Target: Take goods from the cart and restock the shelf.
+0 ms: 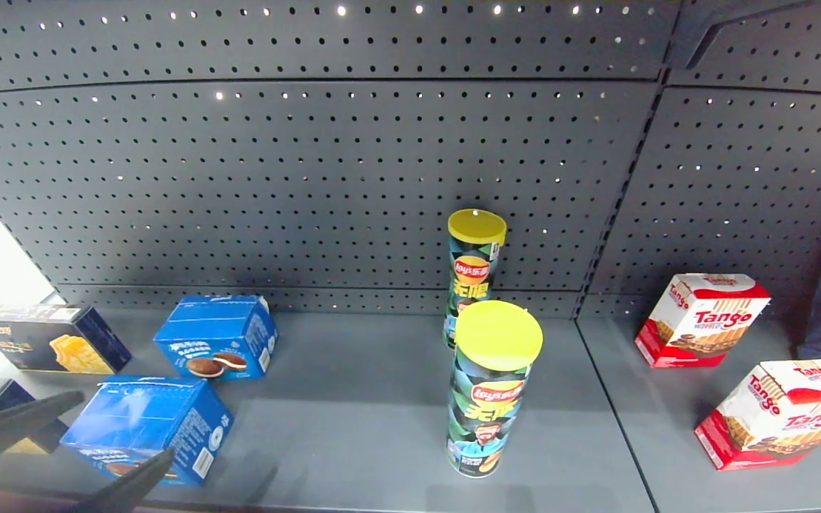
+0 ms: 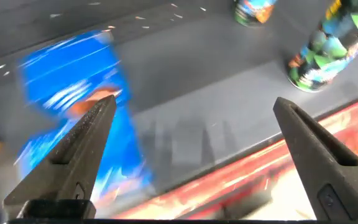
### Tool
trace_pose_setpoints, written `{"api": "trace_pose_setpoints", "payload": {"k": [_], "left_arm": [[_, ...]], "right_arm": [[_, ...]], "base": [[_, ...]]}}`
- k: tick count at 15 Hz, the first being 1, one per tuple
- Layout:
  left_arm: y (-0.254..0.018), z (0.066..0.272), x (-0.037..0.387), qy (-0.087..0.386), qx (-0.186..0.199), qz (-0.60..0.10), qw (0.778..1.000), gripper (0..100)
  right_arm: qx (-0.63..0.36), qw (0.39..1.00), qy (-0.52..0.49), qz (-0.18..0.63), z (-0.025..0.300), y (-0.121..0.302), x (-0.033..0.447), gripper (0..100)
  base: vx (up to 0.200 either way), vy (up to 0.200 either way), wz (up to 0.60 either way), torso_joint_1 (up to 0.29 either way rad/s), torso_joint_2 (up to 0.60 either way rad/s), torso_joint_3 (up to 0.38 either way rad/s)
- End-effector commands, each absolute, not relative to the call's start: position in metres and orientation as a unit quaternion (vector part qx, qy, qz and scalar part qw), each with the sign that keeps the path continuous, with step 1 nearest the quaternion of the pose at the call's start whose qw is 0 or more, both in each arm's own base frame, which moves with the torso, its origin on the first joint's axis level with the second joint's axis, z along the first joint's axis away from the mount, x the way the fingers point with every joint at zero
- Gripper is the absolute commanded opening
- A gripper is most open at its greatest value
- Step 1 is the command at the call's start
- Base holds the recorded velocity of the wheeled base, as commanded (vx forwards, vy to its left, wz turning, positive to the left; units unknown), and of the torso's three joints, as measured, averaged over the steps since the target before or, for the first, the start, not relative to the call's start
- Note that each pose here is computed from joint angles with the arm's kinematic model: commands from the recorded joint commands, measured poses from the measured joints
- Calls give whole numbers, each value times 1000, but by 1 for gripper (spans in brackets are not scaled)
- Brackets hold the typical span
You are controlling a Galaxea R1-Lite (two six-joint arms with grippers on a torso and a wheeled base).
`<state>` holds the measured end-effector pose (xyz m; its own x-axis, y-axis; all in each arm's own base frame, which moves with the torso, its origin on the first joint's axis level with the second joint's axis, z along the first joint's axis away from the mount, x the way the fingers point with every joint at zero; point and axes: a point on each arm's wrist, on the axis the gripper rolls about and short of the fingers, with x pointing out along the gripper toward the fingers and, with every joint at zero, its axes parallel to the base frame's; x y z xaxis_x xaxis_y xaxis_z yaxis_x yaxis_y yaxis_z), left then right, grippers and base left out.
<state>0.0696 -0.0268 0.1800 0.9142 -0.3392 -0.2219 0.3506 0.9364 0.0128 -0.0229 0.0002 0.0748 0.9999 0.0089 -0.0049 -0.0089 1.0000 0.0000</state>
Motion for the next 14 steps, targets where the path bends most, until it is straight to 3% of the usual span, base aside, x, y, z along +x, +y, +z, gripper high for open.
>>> {"api": "trace_pose_setpoints", "payload": {"k": [1, 3, 5, 7, 11, 14], "left_arm": [[-2, 124, 11, 55, -23, -84, 995, 100], [0, 97, -2, 45, -23, -38, 998, 100], [-1, 86, -9, 42, -27, 6, 999, 100], [-1, 83, -12, 39, -34, 12, 999, 100], [-1, 82, -19, 3, -21, -49, 999, 100], [2, 77, -21, 13, -15, 31, 999, 100]], "right_arm": [[0, 1000, 3, 5, 75, 0, -23, 100], [0, 1000, 3, 5, 75, 0, -23, 100], [0, 1000, 3, 5, 75, 0, -23, 100], [0, 1000, 3, 5, 75, 0, -23, 100], [0, 1000, 3, 5, 75, 0, -23, 100], [0, 1000, 3, 5, 75, 0, -23, 100]], "base": [[0, 0, 0, 0, 0, 0], [0, 0, 0, 0, 0, 0], [0, 0, 0, 0, 0, 0], [0, 0, 0, 0, 0, 0], [0, 0, 0, 0, 0, 0], [0, 0, 0, 0, 0, 0]]}}
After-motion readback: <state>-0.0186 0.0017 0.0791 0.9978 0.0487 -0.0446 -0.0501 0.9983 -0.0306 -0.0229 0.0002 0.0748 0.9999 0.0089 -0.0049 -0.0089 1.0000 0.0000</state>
